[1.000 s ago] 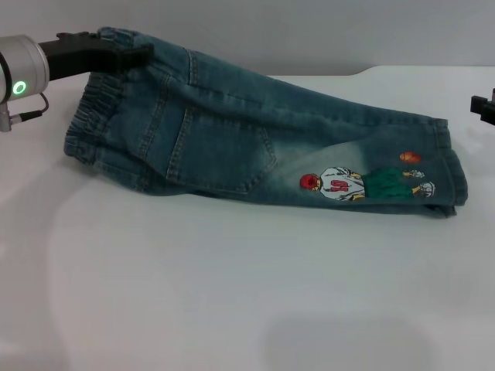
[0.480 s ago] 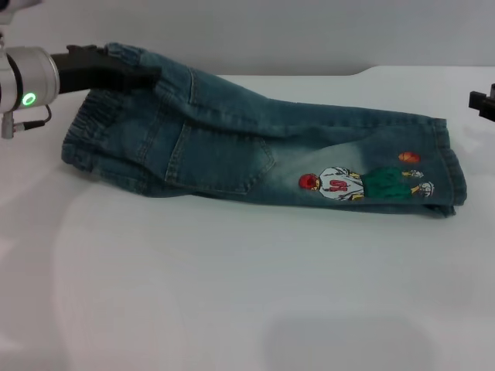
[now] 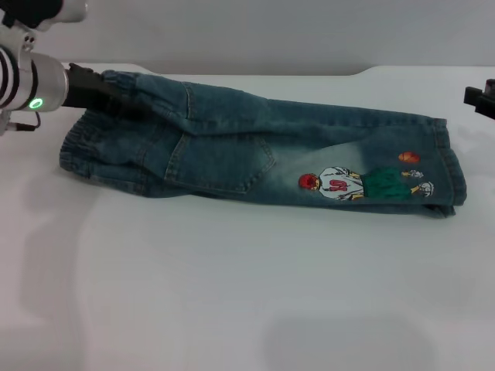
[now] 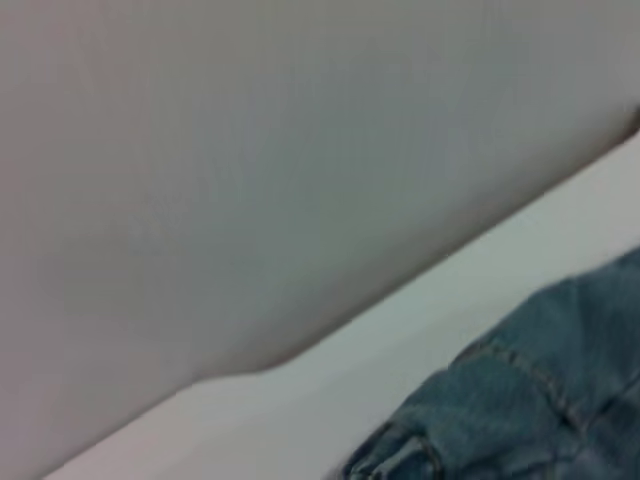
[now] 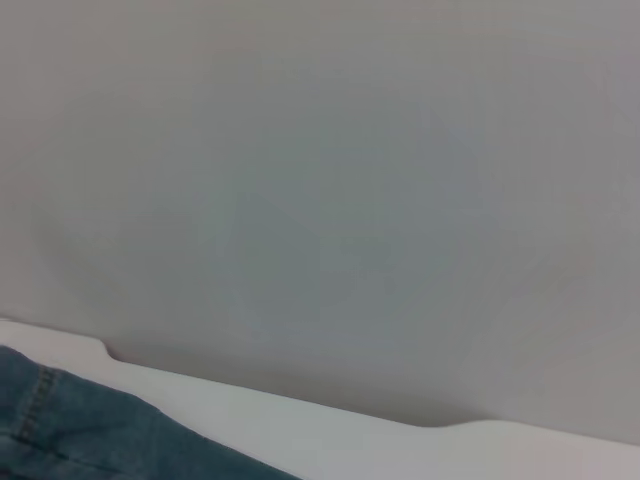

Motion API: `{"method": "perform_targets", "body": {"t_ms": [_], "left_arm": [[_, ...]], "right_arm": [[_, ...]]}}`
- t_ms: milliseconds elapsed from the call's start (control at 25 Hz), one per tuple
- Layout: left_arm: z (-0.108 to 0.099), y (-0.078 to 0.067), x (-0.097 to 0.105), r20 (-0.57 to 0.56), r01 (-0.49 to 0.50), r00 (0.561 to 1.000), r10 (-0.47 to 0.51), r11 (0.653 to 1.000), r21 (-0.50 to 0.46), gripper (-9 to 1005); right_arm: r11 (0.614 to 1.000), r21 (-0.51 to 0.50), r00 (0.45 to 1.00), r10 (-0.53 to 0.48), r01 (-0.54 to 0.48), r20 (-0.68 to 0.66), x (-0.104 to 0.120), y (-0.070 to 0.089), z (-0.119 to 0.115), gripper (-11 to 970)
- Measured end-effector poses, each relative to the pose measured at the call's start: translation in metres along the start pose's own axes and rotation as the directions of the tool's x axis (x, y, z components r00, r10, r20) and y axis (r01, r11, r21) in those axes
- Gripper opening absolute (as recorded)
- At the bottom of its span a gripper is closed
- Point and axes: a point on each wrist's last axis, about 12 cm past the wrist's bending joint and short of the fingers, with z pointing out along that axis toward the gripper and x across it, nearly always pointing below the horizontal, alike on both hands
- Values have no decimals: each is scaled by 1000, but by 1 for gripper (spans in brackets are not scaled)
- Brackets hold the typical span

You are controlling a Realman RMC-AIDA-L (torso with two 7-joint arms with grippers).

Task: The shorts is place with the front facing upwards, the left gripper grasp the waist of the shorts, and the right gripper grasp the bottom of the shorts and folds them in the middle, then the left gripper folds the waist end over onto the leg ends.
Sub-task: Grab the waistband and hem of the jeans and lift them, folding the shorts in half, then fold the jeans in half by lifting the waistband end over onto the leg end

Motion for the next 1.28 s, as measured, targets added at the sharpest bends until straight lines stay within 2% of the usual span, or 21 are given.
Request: {"method": "perform_targets", "body": {"t_ms": [160, 440, 640, 840, 1120, 1280], "left_arm": [[1, 1, -7, -71, -62, 996, 60, 998, -26, 834], [0, 2, -12, -115, -110, 988, 106, 993, -32, 834], [-4, 5, -21, -219, -207, 957, 192, 977, -49, 834], [-6, 6, -27, -245, -245, 943, 224, 968, -60, 834], [-9, 12, -31, -219, -236, 953, 211, 967, -96, 834], [-13, 21, -24, -167, -157, 976, 136, 981, -115, 833]], "right_arm": [[1000, -25, 999, 1, 0, 45, -1, 2, -4, 417], [999, -33, 999, 7, -5, 47, 1, 3, -4, 417], [999, -31, 999, 10, -8, 45, 3, 3, -5, 417], [999, -37, 998, 13, -11, 53, 4, 4, -6, 417], [999, -39, 998, 19, -17, 53, 6, 4, -7, 417], [999, -30, 998, 28, -27, 55, 9, 2, -8, 417]]}}
